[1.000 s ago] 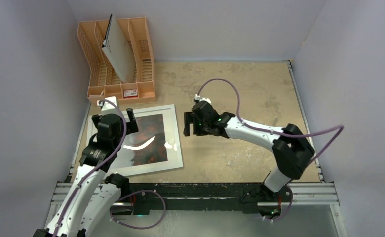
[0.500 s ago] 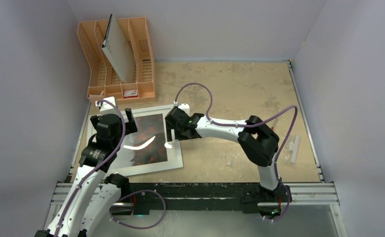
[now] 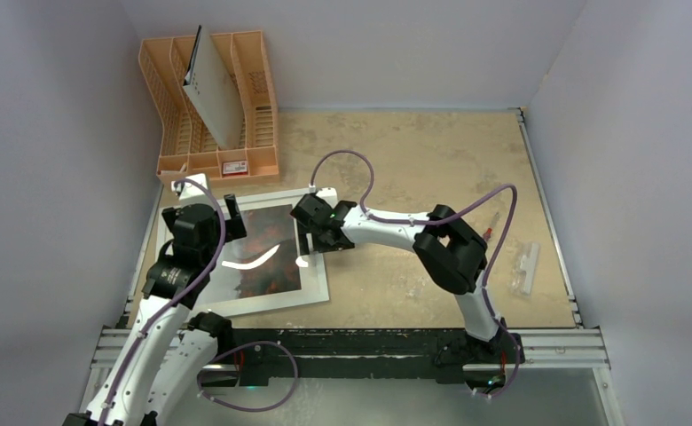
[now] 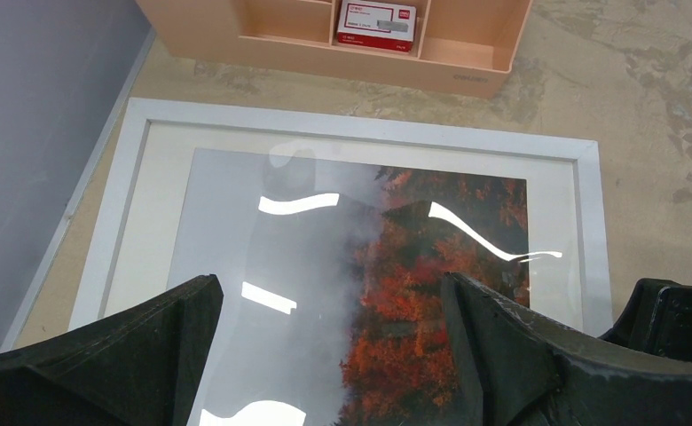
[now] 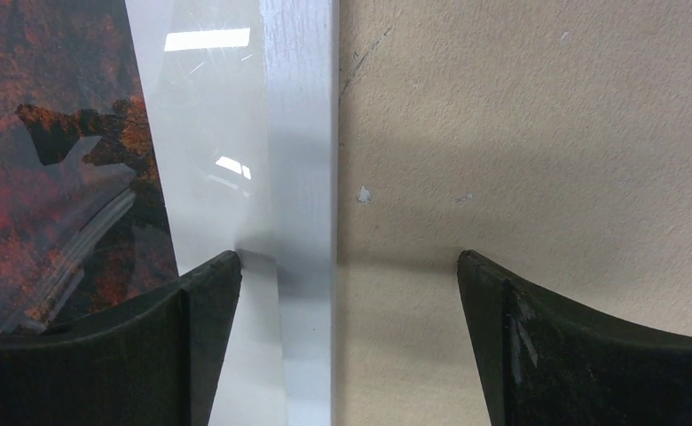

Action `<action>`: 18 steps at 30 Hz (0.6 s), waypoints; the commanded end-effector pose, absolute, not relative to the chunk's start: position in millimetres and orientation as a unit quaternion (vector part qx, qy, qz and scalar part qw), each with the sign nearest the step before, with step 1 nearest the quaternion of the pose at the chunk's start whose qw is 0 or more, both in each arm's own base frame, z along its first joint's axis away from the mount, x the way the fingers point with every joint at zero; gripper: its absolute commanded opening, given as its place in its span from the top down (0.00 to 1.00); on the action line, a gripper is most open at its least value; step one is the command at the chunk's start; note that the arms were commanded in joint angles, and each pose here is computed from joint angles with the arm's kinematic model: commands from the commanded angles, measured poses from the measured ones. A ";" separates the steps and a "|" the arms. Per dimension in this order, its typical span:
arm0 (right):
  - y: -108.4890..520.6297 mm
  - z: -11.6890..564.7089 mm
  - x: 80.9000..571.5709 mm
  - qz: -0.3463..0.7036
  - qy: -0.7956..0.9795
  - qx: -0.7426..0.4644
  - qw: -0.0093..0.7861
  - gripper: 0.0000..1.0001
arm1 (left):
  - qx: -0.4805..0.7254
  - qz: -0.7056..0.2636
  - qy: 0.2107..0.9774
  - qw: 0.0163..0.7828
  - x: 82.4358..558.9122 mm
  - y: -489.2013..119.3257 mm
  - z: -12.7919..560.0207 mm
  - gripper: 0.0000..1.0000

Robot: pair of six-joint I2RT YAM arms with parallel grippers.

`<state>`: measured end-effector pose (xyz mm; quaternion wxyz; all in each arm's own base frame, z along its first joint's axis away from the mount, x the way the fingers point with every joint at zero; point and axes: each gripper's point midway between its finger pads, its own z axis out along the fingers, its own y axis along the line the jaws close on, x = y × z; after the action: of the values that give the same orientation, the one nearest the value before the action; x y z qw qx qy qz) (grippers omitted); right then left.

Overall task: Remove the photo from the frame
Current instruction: Move the photo frame to the center of the board.

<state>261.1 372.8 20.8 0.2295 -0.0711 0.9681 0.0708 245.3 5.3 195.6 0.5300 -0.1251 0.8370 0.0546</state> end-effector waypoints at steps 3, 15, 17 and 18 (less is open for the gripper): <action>369.5 13.2 263.5 0.047 0.971 -0.064 0.225 0.07 | -0.129 0.049 0.835 0.532 249.6 5.5 197.5 0.00; 341.0 14.1 262.5 0.029 0.971 -0.046 0.232 0.09 | -0.131 0.050 0.838 0.527 250.3 5.7 195.0 0.00; 337.9 14.3 263.5 0.031 0.971 -0.043 0.233 0.09 | -0.131 0.050 0.839 0.526 250.5 5.4 194.2 0.00; 335.0 13.0 263.5 0.029 0.972 -0.041 0.232 0.09 | -0.131 0.050 0.839 0.525 250.6 5.5 194.1 0.00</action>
<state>263.6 363.8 20.1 0.2379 -0.0585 0.9674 0.0645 247.4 5.2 189.4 0.5186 -0.1243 0.8442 0.0548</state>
